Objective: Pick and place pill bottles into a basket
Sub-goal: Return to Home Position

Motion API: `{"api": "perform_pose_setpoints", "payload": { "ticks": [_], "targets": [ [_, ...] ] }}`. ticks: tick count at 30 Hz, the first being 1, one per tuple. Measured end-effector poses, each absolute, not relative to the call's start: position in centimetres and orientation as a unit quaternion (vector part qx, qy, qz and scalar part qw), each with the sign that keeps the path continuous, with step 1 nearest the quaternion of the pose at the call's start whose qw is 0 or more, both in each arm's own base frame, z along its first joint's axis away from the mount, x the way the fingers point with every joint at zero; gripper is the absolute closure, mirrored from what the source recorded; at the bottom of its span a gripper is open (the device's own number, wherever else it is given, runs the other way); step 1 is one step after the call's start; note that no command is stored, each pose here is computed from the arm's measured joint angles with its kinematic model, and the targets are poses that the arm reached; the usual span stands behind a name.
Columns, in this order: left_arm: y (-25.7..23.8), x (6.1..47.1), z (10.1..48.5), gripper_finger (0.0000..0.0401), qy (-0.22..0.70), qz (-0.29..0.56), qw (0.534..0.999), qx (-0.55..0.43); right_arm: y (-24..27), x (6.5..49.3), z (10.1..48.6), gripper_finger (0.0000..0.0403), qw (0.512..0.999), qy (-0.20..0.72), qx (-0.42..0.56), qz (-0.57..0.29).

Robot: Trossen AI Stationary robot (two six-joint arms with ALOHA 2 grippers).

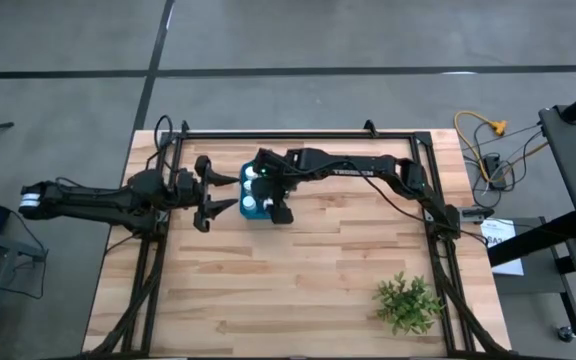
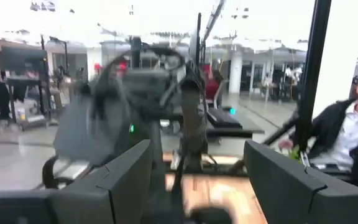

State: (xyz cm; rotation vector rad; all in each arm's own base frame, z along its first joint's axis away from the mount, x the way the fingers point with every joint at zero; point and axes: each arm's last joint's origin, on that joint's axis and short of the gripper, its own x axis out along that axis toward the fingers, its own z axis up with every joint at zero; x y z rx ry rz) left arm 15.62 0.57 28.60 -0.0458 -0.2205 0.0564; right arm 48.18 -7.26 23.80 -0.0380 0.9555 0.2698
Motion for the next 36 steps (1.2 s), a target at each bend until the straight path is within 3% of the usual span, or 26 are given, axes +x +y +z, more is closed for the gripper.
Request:
{"api": "perform_pose_setpoints", "payload": {
  "ticks": [4,14,26,36],
  "targets": [
    [0.5,15.1,28.2,0.0163,-0.084,0.027,0.996,-0.023,-6.2,48.1,25.3,0.0209,0.882,0.395,0.045,0.253],
    [0.4,13.8,28.4,0.0163,-0.096,0.024,0.995,-0.024,-0.7,46.9,28.9,0.0209,0.857,0.326,0.038,0.398],
    [0.2,13.0,28.6,0.0163,-0.100,0.018,0.995,-0.024,6.3,46.3,28.7,0.0209,0.834,0.334,0.002,0.439],
    [0.0,12.2,28.0,0.0163,-0.101,-0.016,0.995,-0.016,5.7,43.9,32.0,0.0209,0.857,0.313,-0.019,0.409]
  ]
}}
